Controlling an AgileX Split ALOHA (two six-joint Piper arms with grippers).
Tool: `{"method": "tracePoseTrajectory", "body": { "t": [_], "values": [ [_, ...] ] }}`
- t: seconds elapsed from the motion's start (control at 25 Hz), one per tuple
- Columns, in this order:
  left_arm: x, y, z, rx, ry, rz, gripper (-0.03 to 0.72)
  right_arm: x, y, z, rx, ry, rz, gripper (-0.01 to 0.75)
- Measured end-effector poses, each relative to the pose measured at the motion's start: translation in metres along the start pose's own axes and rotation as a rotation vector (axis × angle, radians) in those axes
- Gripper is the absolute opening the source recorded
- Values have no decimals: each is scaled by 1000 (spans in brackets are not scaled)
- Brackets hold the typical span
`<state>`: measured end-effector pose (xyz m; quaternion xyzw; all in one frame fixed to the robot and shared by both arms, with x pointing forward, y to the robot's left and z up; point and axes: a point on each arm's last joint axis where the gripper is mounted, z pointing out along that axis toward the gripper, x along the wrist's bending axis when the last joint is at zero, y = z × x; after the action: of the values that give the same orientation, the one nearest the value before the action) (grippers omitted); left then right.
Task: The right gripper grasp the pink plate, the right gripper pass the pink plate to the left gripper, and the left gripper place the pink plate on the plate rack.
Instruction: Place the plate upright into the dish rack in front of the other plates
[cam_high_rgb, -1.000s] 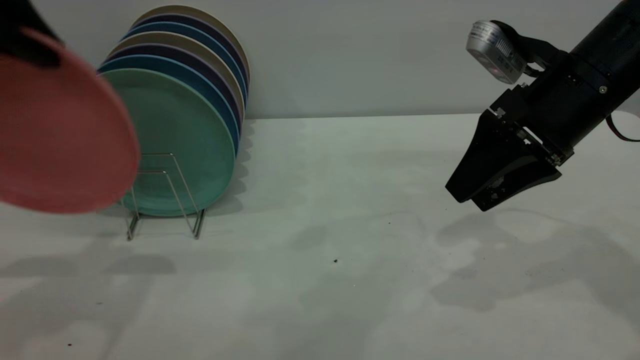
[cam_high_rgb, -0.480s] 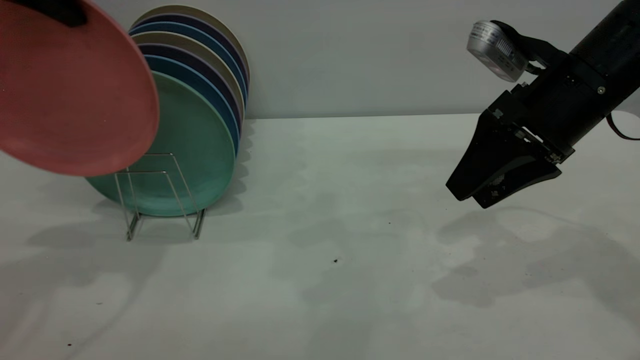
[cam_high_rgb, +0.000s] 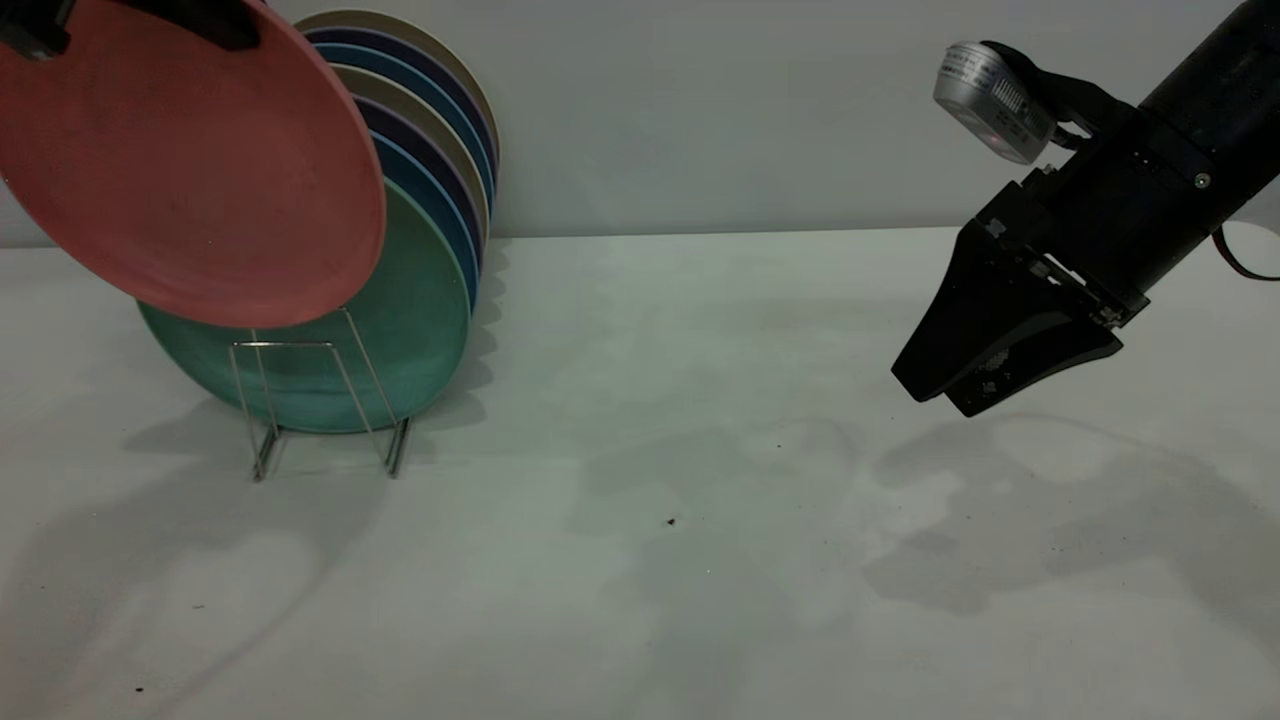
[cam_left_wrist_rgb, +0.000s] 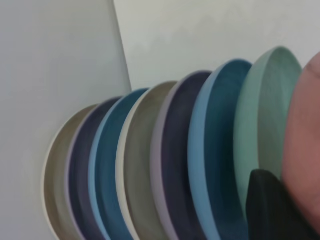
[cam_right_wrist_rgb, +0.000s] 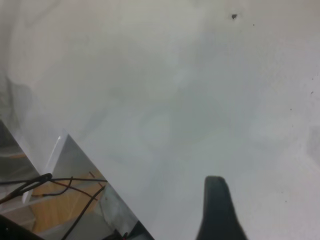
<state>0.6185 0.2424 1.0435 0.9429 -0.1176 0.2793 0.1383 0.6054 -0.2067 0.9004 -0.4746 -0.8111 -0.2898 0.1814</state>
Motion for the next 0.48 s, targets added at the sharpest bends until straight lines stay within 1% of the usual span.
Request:
{"method": "tracePoseTrajectory", "body": {
  "t": [0.48],
  "values": [
    [-5,-6,26,-21,-44,-46,93,0,0,0,1,0,1,525]
  ]
}}
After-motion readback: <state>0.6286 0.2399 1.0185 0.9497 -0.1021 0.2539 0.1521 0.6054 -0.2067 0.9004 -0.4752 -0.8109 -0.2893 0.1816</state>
